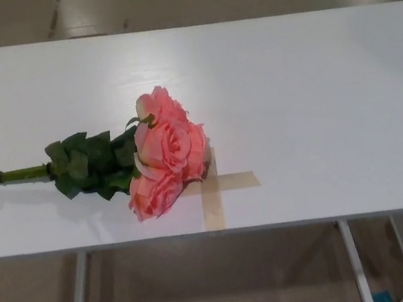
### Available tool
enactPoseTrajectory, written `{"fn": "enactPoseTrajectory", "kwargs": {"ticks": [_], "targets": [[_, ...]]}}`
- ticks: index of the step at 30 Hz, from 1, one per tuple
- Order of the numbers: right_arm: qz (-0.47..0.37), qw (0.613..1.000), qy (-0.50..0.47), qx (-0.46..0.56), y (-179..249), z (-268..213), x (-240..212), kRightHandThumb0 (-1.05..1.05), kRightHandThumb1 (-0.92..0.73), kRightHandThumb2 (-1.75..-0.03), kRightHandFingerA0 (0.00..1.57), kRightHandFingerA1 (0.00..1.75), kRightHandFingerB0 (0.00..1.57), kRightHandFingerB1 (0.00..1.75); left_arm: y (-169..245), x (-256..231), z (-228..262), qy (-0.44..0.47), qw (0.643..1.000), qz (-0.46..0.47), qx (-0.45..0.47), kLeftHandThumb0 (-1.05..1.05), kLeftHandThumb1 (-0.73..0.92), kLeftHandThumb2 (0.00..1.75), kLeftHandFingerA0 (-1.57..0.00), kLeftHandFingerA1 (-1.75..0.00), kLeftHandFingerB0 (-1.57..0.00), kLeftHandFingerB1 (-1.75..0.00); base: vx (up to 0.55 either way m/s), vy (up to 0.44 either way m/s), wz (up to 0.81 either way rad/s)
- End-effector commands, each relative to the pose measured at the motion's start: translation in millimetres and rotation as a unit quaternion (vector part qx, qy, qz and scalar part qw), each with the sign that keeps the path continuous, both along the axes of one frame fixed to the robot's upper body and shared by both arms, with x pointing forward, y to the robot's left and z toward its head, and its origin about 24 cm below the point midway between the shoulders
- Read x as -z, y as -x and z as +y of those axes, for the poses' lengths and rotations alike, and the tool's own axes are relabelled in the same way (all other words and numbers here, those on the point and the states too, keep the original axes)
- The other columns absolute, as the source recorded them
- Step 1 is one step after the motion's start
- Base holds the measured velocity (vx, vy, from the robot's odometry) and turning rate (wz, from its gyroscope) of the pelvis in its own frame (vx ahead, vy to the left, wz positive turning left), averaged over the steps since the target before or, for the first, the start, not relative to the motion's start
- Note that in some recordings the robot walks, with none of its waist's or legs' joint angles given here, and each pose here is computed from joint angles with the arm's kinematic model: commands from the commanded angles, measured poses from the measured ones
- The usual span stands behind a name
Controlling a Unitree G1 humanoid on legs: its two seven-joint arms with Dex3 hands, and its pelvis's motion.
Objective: Use the left hand to pick up the rose and passes it to a human.
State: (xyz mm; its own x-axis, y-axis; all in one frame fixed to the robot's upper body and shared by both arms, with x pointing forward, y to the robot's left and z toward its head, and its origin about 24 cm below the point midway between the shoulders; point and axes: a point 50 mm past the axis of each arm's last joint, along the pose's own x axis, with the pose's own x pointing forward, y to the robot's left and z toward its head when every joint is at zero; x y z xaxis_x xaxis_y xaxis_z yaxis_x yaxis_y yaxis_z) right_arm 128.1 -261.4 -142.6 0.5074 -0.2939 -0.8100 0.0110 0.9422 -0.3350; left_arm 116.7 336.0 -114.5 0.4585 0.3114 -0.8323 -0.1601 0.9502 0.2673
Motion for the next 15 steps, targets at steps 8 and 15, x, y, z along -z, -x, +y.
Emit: {"fn": "enactPoseTrajectory", "kwargs": {"ticks": [8,15], "targets": [[-0.007,1.0,0.007,0.006,2.2,-2.5,-0.5,-0.53,-0.69,-0.62,0.66,0.49,0.48,0.35,-1.8,-1.7,-0.2,0.012,1.0,-0.027,-0.002,-0.43,0.38,0.65,-0.63,-0.51,-0.33,-0.4,0.0,0.0,0.0],[-0.009,1.0,0.007,0.006,2.3,-2.3,-0.5,-0.58,-0.57,-0.9,0.6,0.6,0.39,0.5,-6.4,-16.9,4.8,0.024,0.991,-0.125,0.048,-0.5,0.35,0.63,-0.29,-0.4,-0.19,-0.35,0.0,0.0,0.0]]}}
